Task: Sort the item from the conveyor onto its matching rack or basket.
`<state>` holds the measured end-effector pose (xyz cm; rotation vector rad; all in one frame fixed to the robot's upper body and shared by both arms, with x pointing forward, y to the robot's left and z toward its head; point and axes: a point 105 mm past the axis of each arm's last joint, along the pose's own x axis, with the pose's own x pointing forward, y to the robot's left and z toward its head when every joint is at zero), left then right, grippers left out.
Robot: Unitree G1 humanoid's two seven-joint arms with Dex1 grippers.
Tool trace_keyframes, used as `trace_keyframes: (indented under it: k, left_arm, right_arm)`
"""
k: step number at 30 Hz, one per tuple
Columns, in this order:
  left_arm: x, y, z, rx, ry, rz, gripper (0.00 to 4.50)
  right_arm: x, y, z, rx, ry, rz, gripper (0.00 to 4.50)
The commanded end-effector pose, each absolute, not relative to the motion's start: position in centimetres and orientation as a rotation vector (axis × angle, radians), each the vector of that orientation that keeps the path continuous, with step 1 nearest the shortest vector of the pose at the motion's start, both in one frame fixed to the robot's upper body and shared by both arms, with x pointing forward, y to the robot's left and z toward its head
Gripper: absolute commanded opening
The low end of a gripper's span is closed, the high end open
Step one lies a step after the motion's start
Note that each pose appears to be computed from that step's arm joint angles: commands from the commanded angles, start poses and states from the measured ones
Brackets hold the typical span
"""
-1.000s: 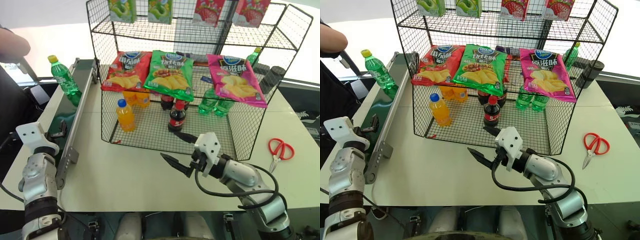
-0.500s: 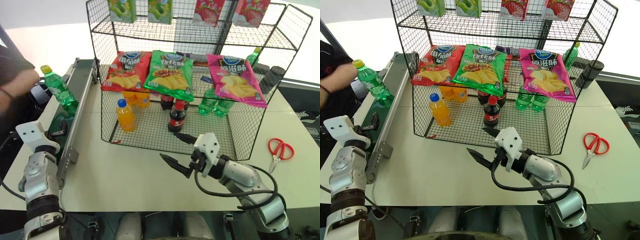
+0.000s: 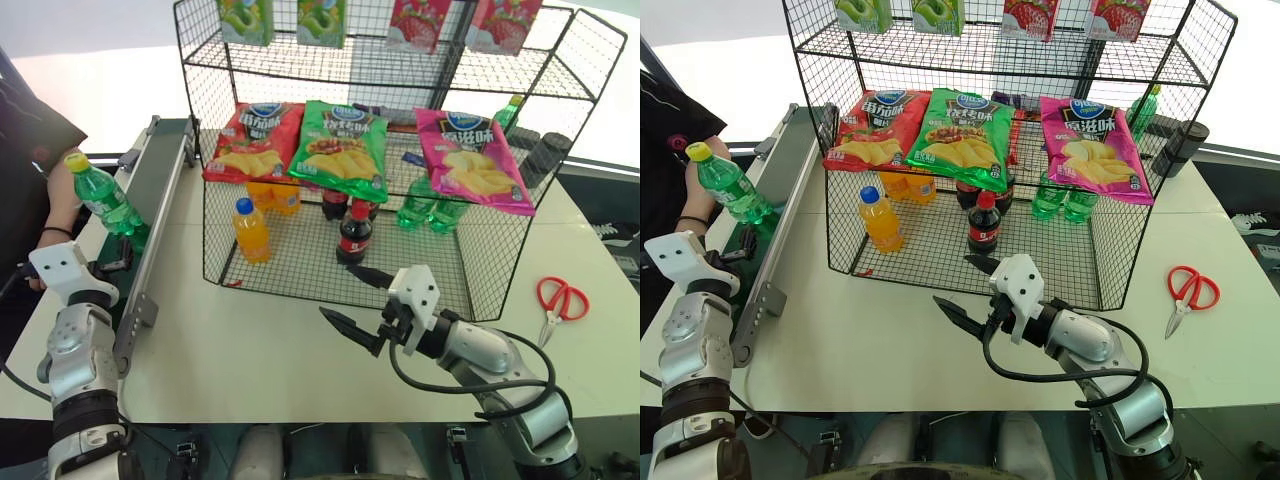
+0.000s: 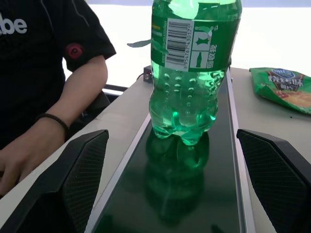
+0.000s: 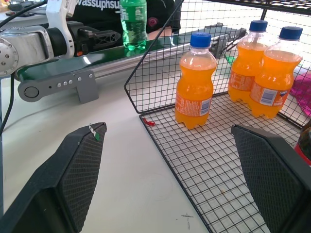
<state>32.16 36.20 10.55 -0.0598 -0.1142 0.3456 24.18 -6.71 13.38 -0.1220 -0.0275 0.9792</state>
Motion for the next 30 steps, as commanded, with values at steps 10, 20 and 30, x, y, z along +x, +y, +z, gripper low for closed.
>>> trace_keyframes:
  k: [10,20,30]
  left_arm:
    - [32.1,36.7,12.9,-0.021,-0.196,0.359,4.5]
    - [31.7,36.9,13.1,-0.015,-0.207,0.387,3.99]
    - [31.4,35.1,15.4,0.043,-0.26,0.269,2.85]
  right_arm:
    - [23.9,-6.3,14.4,-0.117,-0.076,0.993,4.3]
    - [23.8,-6.3,14.4,-0.112,-0.073,1.0,4.5]
    - [23.9,-6.8,14.4,-0.117,-0.071,0.987,4.5]
